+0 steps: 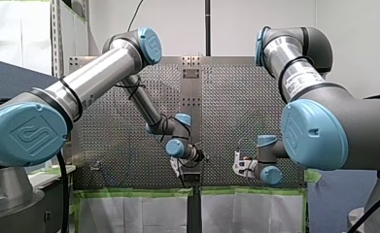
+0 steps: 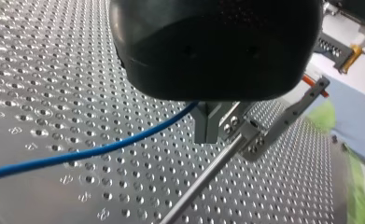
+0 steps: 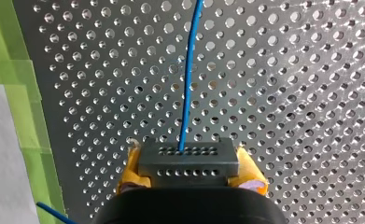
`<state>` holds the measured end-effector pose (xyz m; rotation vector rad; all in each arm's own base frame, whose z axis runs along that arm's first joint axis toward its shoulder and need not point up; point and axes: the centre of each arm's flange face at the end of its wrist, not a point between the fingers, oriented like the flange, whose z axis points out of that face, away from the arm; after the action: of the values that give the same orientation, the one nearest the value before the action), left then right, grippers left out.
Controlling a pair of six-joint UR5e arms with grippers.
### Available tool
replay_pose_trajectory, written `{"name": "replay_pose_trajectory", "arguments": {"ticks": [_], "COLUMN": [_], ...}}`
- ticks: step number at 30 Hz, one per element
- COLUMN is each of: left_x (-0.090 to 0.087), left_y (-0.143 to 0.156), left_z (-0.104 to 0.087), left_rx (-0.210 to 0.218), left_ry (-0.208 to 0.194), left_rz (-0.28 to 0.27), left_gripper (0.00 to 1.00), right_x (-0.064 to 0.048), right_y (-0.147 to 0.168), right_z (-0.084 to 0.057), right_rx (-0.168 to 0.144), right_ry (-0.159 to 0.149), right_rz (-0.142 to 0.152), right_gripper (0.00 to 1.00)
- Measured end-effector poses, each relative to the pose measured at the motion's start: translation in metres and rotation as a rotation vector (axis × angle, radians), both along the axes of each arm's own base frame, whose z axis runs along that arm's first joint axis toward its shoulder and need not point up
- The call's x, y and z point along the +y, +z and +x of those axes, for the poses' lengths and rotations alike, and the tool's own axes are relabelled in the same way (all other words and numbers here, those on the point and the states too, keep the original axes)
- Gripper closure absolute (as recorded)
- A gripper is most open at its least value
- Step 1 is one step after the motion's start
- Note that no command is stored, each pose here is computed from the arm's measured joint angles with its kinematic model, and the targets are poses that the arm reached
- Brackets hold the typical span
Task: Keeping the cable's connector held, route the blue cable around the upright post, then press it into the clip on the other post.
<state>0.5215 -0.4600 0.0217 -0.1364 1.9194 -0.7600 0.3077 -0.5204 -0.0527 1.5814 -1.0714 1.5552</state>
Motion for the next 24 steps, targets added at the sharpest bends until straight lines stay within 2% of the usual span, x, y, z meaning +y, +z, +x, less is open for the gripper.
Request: {"name": "replay_pose_trajectory", "arguments": {"ticks": [15, 20, 24], "left_x": [0.01, 0.003, -0.006], "left_y": [-0.007, -0.009, -0.009], "left_z": [-0.018, -0.034, -0.044], "left_rx": [0.03, 0.046, 0.034], "left_ry": [0.055, 0.028, -0.021], "left_rz": [0.235, 0.314, 0.351], "left_gripper": [1.0, 1.0, 1.0], "right_x": [0.001, 0.001, 0.001], "right_y": [-0.001, -0.001, -0.001], "right_z": [0.0, 0.0, 0.0], "right_rx": [0.008, 0.008, 0.009], "right_ry": [0.001, 0.001, 0.002], "right_rz": [0.004, 0.005, 0.005], "right_gripper": [1.0, 1.0, 1.0]}}
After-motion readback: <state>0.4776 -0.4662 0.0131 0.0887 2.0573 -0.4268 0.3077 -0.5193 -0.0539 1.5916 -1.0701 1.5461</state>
